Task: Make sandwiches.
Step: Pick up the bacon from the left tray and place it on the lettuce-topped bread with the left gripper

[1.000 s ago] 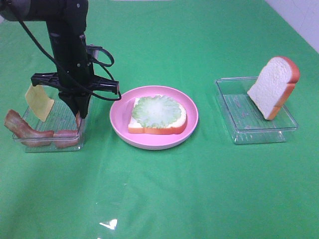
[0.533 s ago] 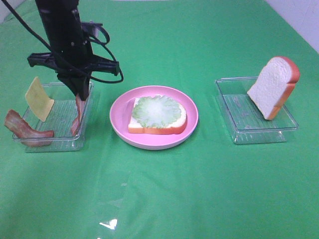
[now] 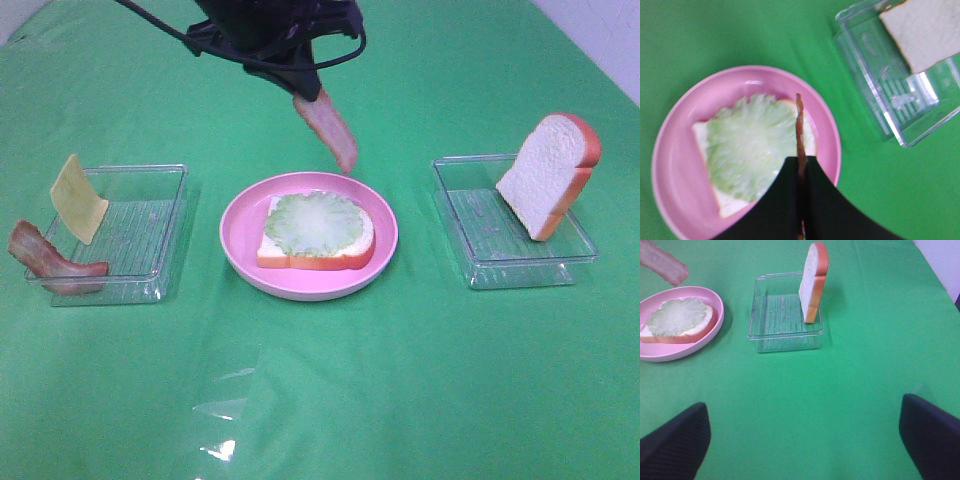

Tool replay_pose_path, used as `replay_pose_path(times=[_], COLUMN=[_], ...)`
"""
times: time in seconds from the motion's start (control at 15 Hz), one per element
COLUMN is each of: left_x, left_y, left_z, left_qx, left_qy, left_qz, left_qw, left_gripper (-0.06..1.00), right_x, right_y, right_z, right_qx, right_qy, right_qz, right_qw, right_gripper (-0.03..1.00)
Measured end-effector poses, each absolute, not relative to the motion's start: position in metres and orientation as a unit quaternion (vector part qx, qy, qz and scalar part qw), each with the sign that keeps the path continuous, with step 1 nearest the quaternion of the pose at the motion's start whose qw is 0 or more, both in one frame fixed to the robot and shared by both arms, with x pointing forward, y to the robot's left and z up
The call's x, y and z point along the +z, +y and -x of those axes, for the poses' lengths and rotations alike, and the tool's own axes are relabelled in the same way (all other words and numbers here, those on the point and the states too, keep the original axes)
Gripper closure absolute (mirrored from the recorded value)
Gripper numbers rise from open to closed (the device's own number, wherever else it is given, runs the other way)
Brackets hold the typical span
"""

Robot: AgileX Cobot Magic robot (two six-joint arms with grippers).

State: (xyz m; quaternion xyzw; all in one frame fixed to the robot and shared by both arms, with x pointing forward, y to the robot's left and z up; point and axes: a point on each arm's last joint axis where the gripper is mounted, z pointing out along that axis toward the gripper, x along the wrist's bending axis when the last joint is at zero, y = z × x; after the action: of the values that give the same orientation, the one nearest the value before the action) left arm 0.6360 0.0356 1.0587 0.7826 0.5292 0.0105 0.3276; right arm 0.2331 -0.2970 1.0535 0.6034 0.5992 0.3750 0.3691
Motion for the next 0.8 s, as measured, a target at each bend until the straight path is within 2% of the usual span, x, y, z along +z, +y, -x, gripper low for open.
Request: replay_pose_path(times=[0.13,0.27,0.6,0.8], left_x=[1.059,1.046,1.014,0.991], left_y=[0.023,0.015,0.003,0.0], left_z=[-0.637,-0.64,-0.644,-0.646], left_qx=[0.004,-0.021,-0.068,-0.087], left_qy=[0.513,0.503,0.484,0.49], left_qz=[-0.775,-0.777,-0.788,-0.792], left_qw=[0.369,0.379,0.376,0.354], left_gripper=[0.94,0.94,0.94,0.94], right_x=[1.053,1.053,1.053,1.053], right_y=[-0.297,-0.297,-0.297,-0.297], right_z=[-0.233,-0.233,-0.233,-0.233], right_qx=[0.375,0.375,0.375,0.375], right_qy=[0.599,0.599,0.599,0.599], right_qz=[-0.603,-0.603,-0.603,-0.603], right_qw=[0.369,0.369,0.369,0.369], right_gripper=[-0.01,-0.01,-0.01,-0.01])
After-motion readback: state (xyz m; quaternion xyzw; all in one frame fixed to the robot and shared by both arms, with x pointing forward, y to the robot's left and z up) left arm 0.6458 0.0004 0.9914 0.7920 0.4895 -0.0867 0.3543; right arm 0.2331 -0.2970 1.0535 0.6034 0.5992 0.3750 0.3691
